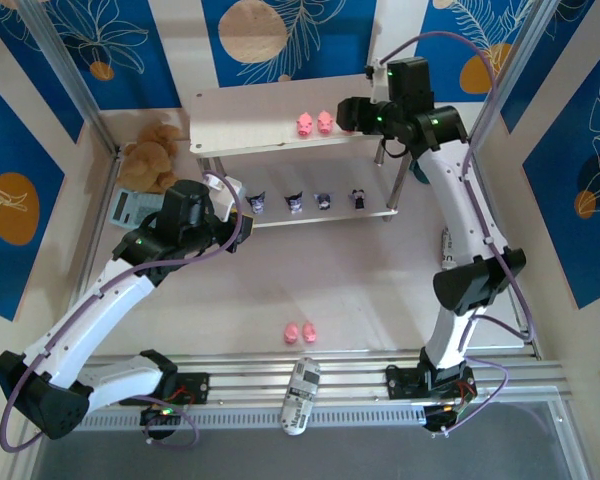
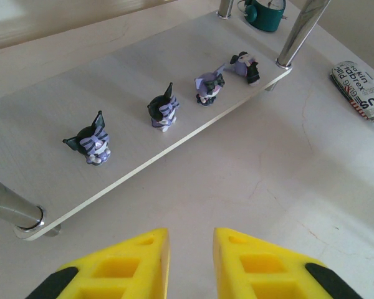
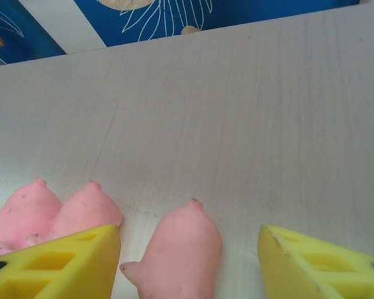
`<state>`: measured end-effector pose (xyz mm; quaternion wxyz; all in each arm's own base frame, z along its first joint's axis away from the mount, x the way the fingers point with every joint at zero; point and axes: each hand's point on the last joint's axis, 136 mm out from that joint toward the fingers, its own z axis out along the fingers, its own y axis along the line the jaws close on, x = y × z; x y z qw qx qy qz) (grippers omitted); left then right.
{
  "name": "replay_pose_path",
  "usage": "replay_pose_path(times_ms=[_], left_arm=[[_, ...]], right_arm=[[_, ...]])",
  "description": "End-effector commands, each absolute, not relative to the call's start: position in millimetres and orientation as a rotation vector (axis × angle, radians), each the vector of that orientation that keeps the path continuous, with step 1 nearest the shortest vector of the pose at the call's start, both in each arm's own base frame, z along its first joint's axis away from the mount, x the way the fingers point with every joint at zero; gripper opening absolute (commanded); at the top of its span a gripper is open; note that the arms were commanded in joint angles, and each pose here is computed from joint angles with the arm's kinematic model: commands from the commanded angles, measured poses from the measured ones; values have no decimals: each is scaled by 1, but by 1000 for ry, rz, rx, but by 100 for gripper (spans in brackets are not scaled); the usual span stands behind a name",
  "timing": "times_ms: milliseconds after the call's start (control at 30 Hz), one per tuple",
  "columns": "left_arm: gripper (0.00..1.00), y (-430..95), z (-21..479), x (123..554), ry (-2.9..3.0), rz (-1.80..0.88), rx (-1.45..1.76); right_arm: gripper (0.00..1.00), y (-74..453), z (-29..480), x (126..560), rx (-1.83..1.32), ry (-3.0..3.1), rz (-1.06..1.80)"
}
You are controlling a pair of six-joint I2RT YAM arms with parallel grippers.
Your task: Place and organize the plastic toys onto the shelf
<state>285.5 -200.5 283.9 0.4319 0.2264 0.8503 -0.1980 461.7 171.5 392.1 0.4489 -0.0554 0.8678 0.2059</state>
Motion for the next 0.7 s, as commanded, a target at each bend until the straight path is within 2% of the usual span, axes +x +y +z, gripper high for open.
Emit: replay_pose_path(times_ms=[0,167,367,467,667], left_arm=[[27,-200,288,284,2100,-518,570],[27,-215,264,272,2172,-618,624],[28,-224,228,242,2250,-568,715],[28,-238,210,221,2283,-593,756],[29,-261,140,175,2475,-602,790]], right_arm=[[62,166,436,442,-114,2023,614],[63,154,448,406,-113,1985,598],[63,134,452,359,-101,1987,550],[63,134,435,329,-113,2030,570],[63,126,376,284,-50,2154,614]])
